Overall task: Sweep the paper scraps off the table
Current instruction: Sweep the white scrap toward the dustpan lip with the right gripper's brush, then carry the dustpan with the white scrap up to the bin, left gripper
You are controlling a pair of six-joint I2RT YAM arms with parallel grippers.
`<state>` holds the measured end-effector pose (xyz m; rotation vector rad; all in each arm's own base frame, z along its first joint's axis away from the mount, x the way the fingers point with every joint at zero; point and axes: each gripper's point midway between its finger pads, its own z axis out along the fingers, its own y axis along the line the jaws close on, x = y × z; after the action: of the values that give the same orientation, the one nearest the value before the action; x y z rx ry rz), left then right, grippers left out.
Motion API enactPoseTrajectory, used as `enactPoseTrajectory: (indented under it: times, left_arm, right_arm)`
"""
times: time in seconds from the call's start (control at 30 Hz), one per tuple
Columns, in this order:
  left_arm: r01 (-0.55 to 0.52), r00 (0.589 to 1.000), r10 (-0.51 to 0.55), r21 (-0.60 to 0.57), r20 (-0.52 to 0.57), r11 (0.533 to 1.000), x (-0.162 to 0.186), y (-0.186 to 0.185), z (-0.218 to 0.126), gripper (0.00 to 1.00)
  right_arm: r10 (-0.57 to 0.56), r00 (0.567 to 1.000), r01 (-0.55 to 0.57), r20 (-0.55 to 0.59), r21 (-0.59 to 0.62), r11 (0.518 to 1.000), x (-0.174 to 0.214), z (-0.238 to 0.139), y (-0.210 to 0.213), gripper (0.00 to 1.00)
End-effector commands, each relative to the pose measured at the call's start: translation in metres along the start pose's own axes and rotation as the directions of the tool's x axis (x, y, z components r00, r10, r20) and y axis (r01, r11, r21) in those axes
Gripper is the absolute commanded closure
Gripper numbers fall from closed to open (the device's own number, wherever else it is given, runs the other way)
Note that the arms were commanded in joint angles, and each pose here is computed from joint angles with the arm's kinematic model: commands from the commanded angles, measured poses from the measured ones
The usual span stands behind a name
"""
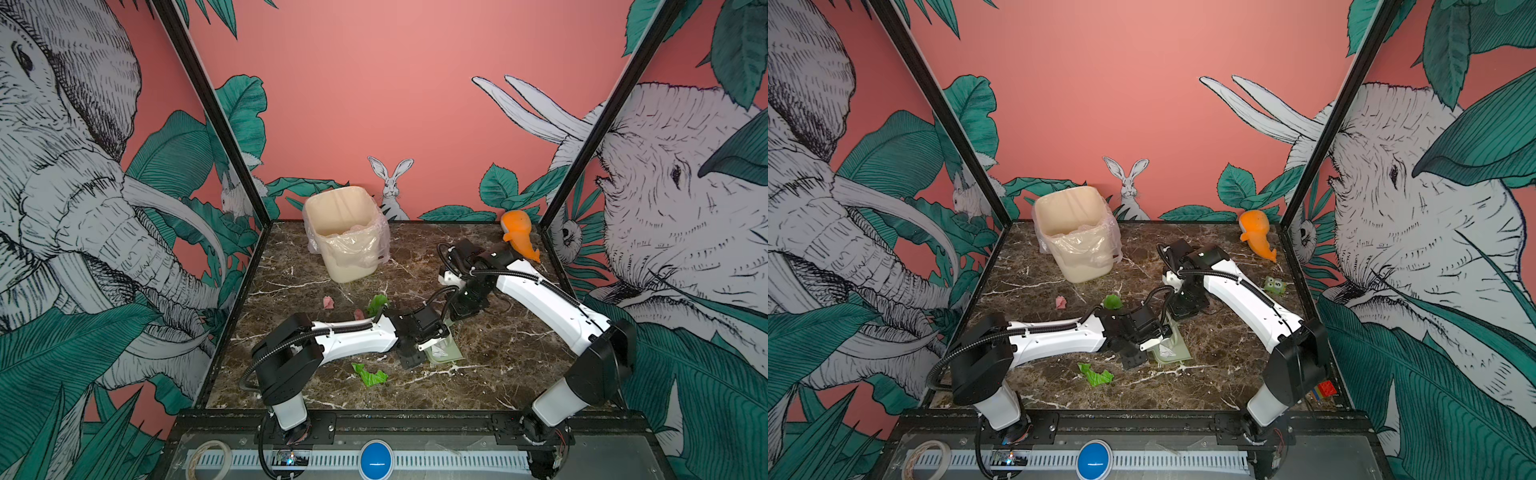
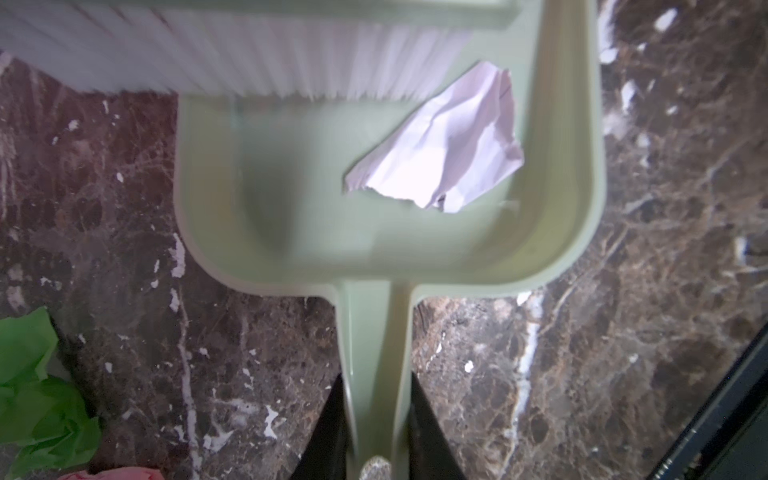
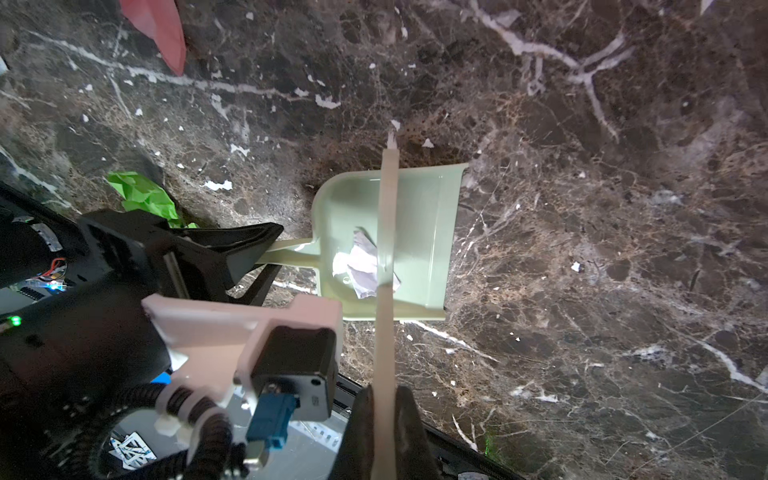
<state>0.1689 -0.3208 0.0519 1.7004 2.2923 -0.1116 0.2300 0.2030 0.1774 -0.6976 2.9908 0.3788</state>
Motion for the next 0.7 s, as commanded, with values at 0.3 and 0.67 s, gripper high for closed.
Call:
enactPoseTrajectory:
  times: [0.3, 0.67]
  left_arm:
    - [0.032, 0.999, -0.032, -0.016, 0.042, 0.999, 0.003, 0.001, -0.012, 0.95]
    - [0.096, 0.986, -0.084, -0.078, 0.146, 0.992, -0.005, 0.020, -0.049, 0.95]
  right_arm:
    - [0.054, 0.990, -0.060, 0.133, 0.044, 0.997, 0.005, -0.055, -0.030, 1.00]
    - [0.185, 0.961, -0.192, 0.205, 0.011, 0.981, 0.020, -0.064, -0.071, 1.00]
